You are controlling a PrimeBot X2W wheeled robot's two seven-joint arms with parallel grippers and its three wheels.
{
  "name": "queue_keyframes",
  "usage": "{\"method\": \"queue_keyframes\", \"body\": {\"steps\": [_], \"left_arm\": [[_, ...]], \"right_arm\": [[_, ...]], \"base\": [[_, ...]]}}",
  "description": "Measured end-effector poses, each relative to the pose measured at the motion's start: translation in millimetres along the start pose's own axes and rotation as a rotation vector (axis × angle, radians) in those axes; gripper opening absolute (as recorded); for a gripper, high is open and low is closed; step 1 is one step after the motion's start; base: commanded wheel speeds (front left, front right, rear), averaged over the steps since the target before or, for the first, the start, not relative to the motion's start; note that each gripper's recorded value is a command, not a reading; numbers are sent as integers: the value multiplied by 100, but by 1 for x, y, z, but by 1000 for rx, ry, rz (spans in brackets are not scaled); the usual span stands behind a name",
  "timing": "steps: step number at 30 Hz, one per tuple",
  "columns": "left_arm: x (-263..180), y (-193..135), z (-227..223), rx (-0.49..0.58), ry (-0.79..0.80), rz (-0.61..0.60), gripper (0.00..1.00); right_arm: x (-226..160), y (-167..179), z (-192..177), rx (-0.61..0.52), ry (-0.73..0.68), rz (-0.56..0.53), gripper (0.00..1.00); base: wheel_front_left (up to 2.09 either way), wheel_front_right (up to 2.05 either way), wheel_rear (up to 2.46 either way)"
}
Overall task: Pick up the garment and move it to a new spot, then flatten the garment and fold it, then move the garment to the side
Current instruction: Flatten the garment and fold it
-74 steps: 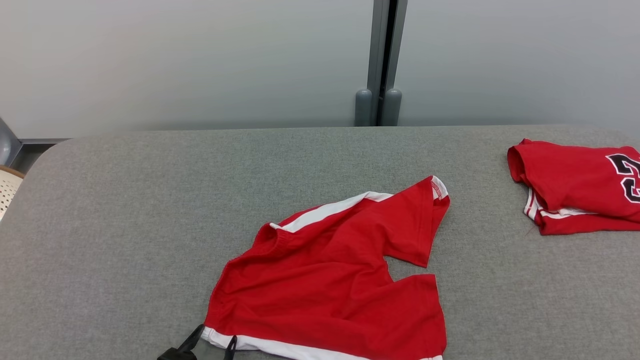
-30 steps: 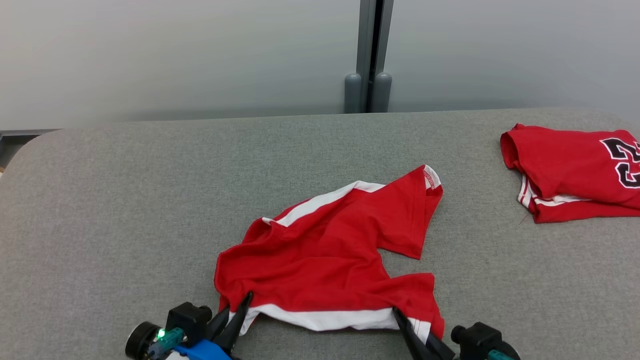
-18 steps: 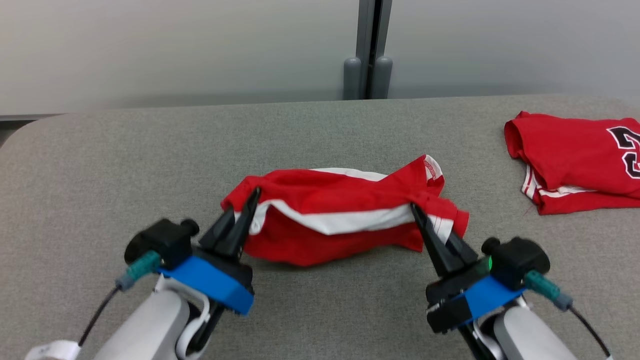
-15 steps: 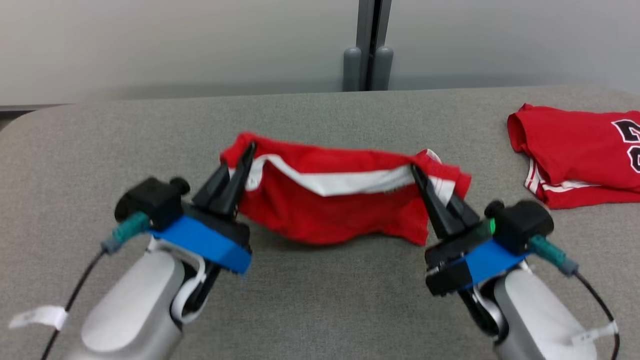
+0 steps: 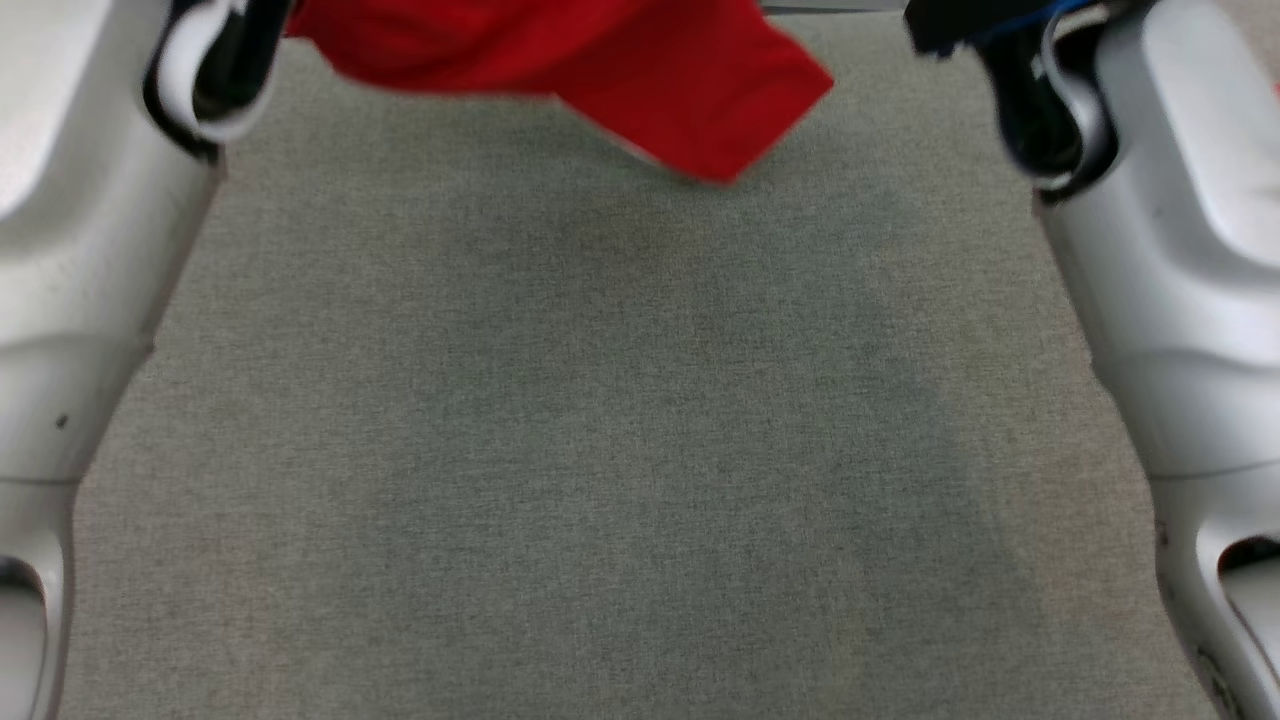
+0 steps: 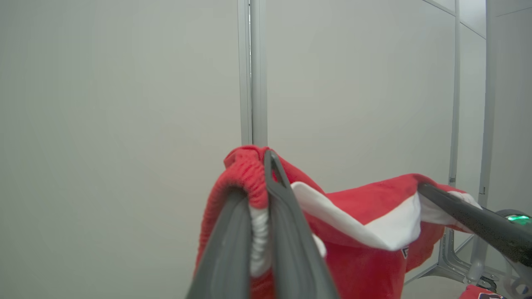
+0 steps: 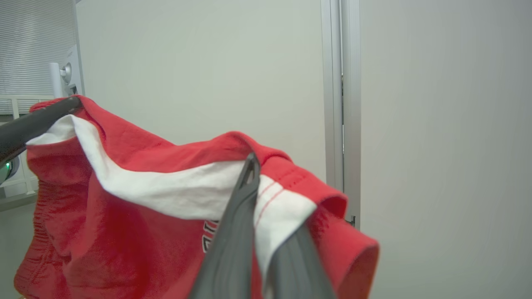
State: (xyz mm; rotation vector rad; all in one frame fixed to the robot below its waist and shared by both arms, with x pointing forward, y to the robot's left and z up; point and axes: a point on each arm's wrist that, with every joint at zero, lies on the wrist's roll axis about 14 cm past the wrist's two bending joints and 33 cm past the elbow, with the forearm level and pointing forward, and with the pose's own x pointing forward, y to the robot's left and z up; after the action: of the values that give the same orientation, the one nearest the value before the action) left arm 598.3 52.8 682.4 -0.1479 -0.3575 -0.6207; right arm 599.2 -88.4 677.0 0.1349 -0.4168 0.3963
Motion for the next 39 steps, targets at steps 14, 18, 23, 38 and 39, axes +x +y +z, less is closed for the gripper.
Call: {"method": "queue_keyframes", "body": {"steps": [14,18,23,38,39], "left_arm": [[14,-6,-44,-9,54,-45,0],[-29,-11,-94,-102,151,1,0],[-97,-37,-142,-185,280,33,0],[-255,-133,-172,-316,516,66,0],[-263,-137,-171,-321,527,70,0]], "right_arm": [[9,-24,-53,77,114,-56,0],[-35,-6,-102,115,244,-35,0],[-100,13,-143,174,385,-36,0],[-264,57,-160,267,616,-48,0],[-272,60,-159,272,624,-50,0]], "base": [[0,0,0],[0,0,0],[0,0,0],[0,0,0],[0,0,0]]}}
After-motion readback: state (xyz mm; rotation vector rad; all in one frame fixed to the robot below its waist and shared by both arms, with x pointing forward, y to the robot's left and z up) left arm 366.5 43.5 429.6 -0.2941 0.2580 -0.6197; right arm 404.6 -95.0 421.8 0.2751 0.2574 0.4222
